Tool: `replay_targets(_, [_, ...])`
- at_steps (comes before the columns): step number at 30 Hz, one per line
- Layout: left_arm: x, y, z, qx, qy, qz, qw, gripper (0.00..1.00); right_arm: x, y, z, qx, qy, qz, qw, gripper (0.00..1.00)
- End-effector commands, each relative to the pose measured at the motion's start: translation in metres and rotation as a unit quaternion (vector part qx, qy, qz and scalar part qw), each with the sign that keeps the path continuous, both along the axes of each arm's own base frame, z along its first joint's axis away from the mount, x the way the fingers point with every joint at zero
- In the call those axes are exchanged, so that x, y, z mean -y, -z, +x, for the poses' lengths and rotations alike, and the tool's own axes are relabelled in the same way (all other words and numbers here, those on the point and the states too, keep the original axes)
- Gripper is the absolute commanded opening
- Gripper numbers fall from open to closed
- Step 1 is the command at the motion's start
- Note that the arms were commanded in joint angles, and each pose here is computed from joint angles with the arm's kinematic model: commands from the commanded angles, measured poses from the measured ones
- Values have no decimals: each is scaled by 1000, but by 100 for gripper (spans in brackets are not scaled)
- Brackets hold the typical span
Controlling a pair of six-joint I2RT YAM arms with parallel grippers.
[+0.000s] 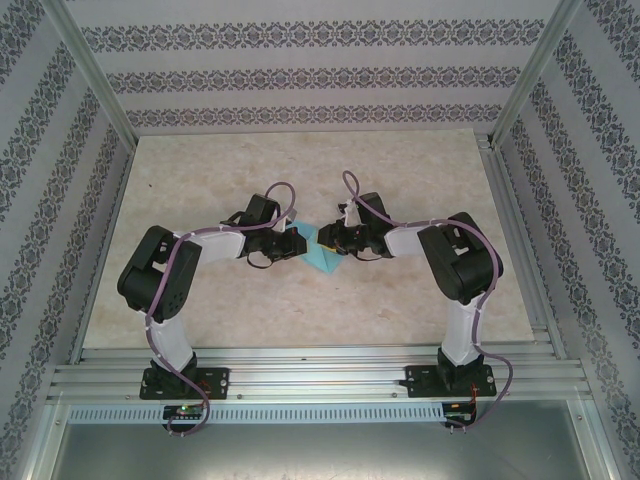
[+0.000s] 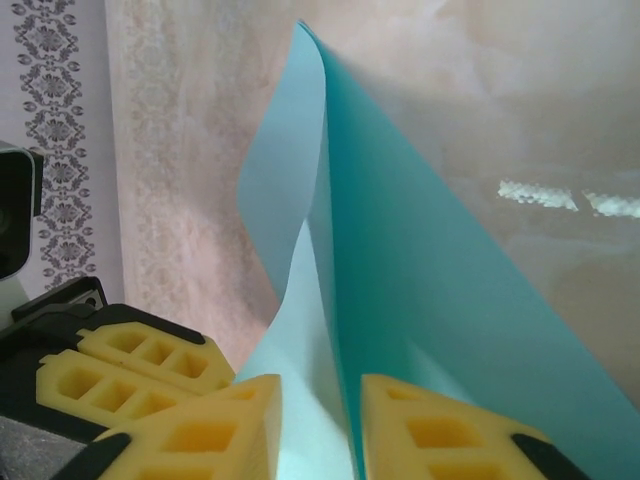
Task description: Fold a paper plane with a square sheet of paper (fold left side to right side)
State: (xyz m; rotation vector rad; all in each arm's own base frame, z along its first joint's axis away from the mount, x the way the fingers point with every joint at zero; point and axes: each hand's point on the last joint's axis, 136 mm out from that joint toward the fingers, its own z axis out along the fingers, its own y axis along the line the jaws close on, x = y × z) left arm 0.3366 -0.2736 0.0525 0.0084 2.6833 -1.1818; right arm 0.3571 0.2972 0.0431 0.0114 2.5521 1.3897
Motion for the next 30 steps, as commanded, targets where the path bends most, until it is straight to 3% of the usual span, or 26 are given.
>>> replay_targets(1, [-2,-1,1,11,3,10,1000,15,-4,-11,5,23,-7,10,1000,19])
replay_targets(6, [-20,-49,8,61,-26,-23,997,33,0,-37,7,54,0,13,998,1])
replay_targets(11, [-60,-110,7,126,-76,-43,988,63,11,-86,11,104,25,30,994,0])
replay_targets(16, [-84,-171,-7,185,-133,-96,969,99,27,-168,13,163,76,107,978,0])
replay_targets(23, [-70,-252,-23,239,-130,-267,924,100,41,-275,4,221,124,234,939,0])
replay_targets(30, [-35,-289,-40,240,-87,-345,903,100,40,-323,-15,243,124,280,920,0])
